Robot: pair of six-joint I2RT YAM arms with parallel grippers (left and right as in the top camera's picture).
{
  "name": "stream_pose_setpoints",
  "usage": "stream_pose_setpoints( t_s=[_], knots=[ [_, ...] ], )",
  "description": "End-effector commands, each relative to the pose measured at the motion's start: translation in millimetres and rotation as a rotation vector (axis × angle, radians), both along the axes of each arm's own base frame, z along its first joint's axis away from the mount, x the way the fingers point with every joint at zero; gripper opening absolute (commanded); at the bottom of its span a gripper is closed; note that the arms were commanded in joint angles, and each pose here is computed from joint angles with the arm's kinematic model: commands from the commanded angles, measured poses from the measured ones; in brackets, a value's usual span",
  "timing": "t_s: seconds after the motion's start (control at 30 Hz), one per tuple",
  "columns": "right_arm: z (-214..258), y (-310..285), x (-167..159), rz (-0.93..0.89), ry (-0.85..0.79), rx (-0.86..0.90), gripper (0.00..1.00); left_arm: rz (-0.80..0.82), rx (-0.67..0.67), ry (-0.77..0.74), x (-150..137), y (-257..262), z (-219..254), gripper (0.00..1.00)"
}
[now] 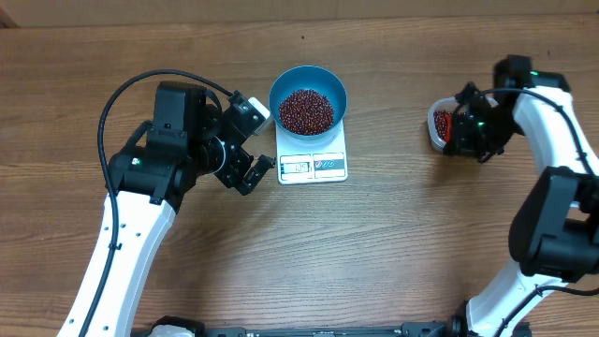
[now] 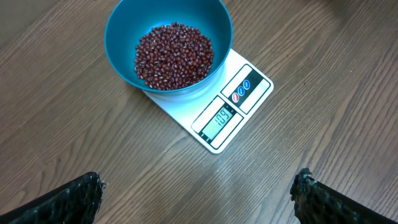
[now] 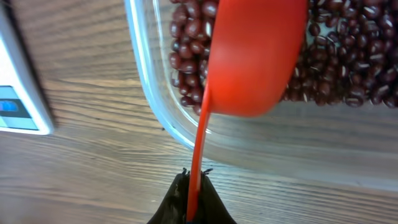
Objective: Scoop item into bowl and weigh 150g on scale
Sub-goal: 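Lower the scoop with the right gripper into the beans in the tub, then lift a fifth scoopful of beans out of the tub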
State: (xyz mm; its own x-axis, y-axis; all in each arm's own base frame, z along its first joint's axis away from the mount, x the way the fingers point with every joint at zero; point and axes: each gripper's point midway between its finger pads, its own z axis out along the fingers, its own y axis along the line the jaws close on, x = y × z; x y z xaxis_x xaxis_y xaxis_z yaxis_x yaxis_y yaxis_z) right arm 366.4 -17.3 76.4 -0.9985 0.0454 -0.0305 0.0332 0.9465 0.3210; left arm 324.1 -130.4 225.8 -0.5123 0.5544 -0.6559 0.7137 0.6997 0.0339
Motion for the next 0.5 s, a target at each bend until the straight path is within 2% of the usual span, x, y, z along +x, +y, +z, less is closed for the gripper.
stream_pose_setpoints(
  t_s=[0.0,0.2,0.47],
  knots=[
    [12.1,-1.0,3.5,-0.093,-0.036,0.201,0.04,0.004,-0.022,-0.022,-0.4,-0.4,11.6,0.99],
    [26.1,-26.1,-0.3,-0.217,-0.062,0.343,0.04,0.004,-0.022,-0.022,-0.4,-0.4,11.6,1.00],
    [45.4,-54.6,-2.7,-0.281,-0.166,0.483,0.04,0.004,-0.022,-0.022,-0.4,-0.4,11.6,1.00]
  ],
)
